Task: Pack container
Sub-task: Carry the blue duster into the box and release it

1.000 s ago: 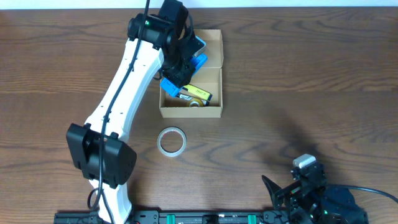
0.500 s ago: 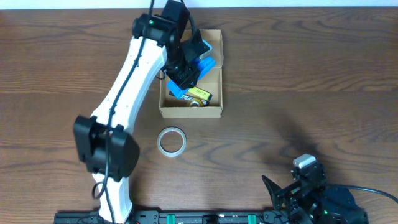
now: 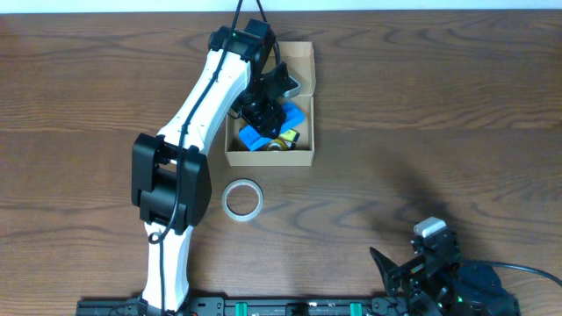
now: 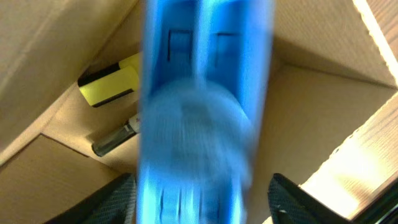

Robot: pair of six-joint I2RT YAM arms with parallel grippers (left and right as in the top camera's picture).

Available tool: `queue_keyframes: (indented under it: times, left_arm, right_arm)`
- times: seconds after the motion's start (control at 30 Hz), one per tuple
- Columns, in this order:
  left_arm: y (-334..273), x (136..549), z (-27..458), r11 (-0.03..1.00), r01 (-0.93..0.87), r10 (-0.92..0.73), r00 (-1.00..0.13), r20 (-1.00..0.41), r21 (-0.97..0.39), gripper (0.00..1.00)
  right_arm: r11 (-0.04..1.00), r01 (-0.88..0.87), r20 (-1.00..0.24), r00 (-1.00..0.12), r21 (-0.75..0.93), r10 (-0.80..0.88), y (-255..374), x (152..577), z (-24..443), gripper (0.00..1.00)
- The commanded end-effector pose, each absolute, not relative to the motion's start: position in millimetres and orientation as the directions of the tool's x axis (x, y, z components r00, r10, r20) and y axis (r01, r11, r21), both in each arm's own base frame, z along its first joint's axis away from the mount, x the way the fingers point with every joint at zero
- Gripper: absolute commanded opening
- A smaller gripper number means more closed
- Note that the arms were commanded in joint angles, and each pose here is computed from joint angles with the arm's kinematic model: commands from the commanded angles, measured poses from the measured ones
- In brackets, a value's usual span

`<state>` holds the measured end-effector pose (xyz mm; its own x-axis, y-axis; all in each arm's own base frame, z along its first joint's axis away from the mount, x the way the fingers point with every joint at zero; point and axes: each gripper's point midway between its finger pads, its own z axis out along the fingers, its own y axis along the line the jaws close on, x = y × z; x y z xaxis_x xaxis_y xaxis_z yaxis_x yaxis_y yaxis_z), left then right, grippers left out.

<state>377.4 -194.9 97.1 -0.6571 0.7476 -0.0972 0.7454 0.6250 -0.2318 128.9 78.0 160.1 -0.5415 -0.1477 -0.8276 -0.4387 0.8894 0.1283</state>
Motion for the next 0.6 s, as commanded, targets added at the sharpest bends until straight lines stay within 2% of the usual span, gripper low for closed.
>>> queue_keyframes:
  times: [0.0,0.13,0.27,0.37,0.57]
  left_arm:
    - [-194.4,376.3,98.6,0.621,0.748,0.751,-0.654,-0.097,-0.234,0.77]
    - [-193.9,377.6,98.3,0.622,0.749,0.751,-0.653,-0.097,-0.227,0.97]
    - [-194.2,384.2,101.4,0.645,0.735,0.730,-0.674,-0.116,-0.212,0.96]
    - [-188.1,393.4,113.0,0.710,0.684,0.673,-0.729,-0.123,-0.168,0.95]
    - [-165.9,392.0,171.8,0.835,0.539,0.517,-0.837,-0.181,-0.110,0.95]
  right_arm:
    - [0.897,-0.422,-0.830,-0.542,0.134,-0.131,75.7,129.6,161.3,0.99]
    - [0.897,-0.422,-0.830,-0.542,0.134,-0.131,75.7,129.6,161.3,0.99]
    - [0.897,-0.422,-0.830,-0.542,0.134,-0.131,75.7,129.6,161.3,0.99]
    - [0.897,-0.422,-0.830,-0.542,0.134,-0.131,75.7,129.6,161.3,0.99]
    - [0.897,-0.422,-0.830,-0.542,0.134,-0.131,75.7,129.6,161.3,0.99]
